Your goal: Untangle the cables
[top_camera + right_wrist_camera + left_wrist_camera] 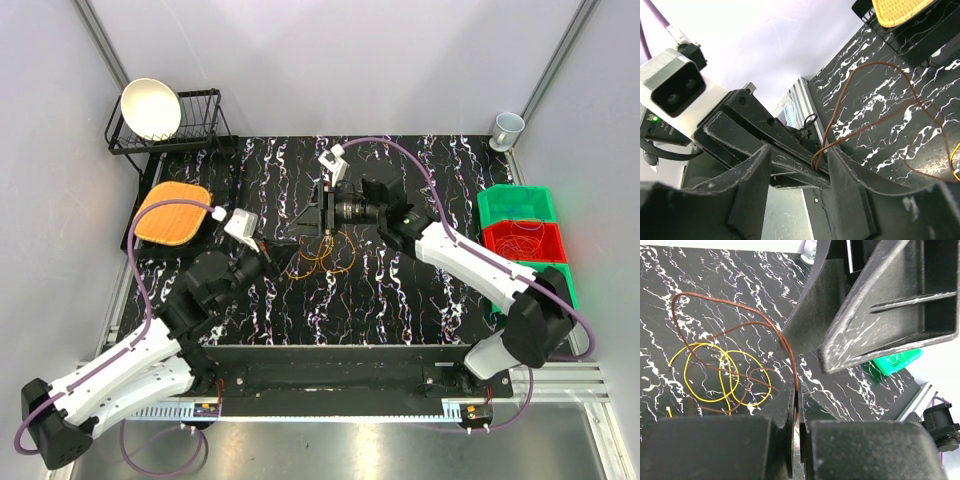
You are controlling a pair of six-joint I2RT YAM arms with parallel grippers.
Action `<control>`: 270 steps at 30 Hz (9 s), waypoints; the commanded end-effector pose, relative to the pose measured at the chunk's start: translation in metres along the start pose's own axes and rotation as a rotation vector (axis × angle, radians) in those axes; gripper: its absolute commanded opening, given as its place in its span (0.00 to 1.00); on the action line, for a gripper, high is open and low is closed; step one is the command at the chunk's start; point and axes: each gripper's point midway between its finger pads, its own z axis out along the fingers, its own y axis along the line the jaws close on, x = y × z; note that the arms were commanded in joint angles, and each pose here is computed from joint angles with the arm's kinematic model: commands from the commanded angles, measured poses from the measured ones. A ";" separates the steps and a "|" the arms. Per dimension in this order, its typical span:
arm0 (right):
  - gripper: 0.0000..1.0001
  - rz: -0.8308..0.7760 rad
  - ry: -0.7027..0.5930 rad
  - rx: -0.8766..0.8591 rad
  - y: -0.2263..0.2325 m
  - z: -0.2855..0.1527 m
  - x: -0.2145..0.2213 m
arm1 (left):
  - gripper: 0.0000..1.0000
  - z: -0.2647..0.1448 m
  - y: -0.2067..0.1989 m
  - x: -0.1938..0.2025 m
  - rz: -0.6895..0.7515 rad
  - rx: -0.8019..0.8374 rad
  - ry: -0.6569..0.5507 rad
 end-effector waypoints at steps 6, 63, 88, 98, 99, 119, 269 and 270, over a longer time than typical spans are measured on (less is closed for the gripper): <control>0.43 0.011 0.000 -0.039 0.000 0.006 -0.003 | 0.00 0.005 -0.019 -0.029 0.003 0.066 -0.089; 0.00 0.138 -1.305 1.826 -0.111 -0.445 -0.096 | 0.99 -0.151 0.096 -0.022 0.038 -0.551 -0.015; 0.00 0.055 -1.432 2.102 -0.106 -0.514 -0.015 | 0.99 -0.150 0.096 -0.017 0.025 -0.552 -0.010; 0.00 -0.040 -1.335 2.213 -0.134 -0.530 -0.016 | 0.99 -0.144 0.097 -0.012 0.042 -0.566 0.032; 0.00 -0.047 -1.323 2.212 -0.139 -0.529 -0.015 | 0.99 -0.143 0.098 -0.011 0.043 -0.567 0.036; 0.00 -0.144 -1.344 2.197 -0.150 -0.542 -0.028 | 0.99 -0.142 0.099 -0.009 0.045 -0.582 0.051; 0.63 0.300 -1.310 1.446 -0.226 -0.453 -0.025 | 0.99 -0.164 0.097 -0.022 -0.022 -0.545 -0.065; 0.65 0.288 -1.251 1.350 -0.228 -0.435 -0.036 | 0.99 -0.164 0.097 -0.022 -0.023 -0.546 -0.062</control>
